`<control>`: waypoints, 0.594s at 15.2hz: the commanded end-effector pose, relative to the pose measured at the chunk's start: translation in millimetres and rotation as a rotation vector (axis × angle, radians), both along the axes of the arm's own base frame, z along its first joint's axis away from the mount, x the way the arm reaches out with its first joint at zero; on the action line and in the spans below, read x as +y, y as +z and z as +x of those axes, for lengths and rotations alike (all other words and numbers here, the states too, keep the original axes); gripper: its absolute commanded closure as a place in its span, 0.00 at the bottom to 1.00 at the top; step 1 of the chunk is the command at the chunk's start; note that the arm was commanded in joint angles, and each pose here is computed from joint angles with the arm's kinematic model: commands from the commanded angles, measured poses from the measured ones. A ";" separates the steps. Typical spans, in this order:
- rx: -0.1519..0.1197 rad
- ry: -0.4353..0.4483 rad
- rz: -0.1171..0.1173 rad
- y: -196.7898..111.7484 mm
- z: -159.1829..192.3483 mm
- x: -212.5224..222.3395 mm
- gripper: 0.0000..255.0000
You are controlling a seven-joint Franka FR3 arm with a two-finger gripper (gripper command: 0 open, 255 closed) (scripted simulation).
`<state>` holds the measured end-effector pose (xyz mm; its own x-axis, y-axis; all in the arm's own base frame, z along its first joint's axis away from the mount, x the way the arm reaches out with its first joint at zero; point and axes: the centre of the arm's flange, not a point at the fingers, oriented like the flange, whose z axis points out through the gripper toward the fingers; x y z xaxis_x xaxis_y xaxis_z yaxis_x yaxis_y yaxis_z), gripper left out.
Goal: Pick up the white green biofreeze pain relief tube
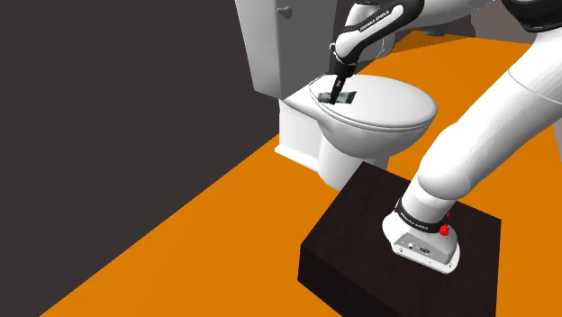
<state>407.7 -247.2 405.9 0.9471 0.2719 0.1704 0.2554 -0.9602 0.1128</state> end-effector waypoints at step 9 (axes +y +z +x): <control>0.000 0.000 0.000 52.9 0.5 -0.2 1.00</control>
